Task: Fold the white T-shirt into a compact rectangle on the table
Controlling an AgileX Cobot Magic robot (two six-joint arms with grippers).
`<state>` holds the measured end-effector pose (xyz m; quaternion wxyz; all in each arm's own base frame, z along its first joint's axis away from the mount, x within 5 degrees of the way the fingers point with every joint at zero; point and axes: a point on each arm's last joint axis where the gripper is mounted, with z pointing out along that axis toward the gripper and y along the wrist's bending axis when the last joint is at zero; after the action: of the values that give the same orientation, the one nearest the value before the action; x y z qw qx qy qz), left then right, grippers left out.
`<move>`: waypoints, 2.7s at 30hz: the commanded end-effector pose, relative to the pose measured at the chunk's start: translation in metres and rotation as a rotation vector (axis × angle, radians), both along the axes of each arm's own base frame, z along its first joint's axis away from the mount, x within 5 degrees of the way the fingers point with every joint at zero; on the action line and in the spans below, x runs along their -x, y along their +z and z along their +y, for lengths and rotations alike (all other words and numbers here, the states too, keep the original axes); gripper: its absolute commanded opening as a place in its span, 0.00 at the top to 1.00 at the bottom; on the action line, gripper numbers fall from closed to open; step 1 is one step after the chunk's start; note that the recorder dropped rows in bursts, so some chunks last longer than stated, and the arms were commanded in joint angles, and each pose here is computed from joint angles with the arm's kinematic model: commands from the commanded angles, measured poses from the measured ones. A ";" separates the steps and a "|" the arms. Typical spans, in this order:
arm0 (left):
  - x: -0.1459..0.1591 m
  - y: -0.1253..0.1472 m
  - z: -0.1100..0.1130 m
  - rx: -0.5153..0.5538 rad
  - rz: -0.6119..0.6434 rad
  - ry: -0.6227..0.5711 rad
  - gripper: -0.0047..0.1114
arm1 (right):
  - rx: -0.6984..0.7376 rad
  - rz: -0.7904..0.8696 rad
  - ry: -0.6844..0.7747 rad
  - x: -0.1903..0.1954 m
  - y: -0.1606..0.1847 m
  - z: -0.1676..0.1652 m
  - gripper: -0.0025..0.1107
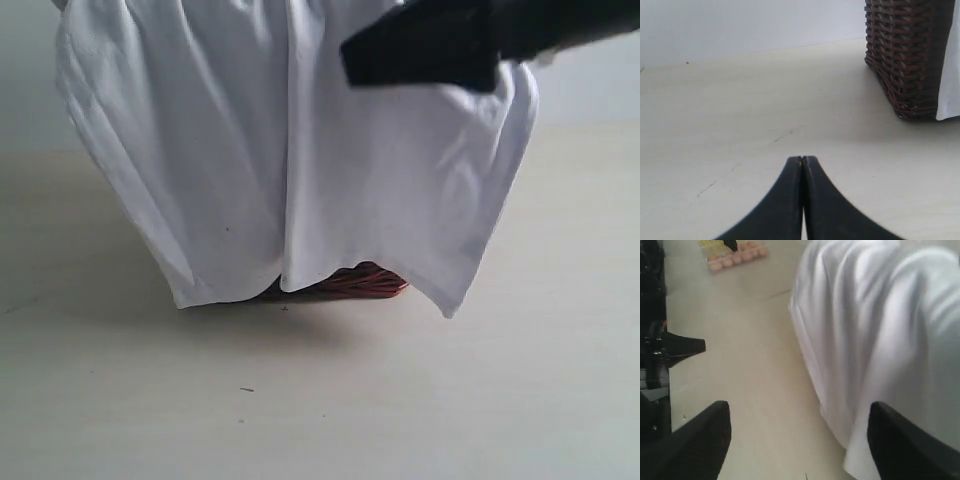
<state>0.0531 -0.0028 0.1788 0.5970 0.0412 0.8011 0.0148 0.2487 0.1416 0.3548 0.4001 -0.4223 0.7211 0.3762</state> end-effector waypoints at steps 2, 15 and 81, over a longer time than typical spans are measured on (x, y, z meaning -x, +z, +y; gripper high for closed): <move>0.000 0.002 0.000 0.005 -0.018 -0.003 0.96 | 0.088 0.054 -0.138 -0.029 -0.060 0.039 0.34; 0.000 0.002 0.000 0.005 -0.018 -0.003 0.96 | 0.116 0.132 -0.577 -0.071 -0.125 0.073 0.61; 0.000 0.002 0.000 0.005 -0.018 -0.003 0.96 | -0.743 -1.352 -0.462 0.161 0.334 -0.075 0.98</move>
<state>0.0531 -0.0028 0.1788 0.5970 0.0412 0.8011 0.0148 0.0996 0.0710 0.6830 0.9266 -0.2410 0.2379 0.1635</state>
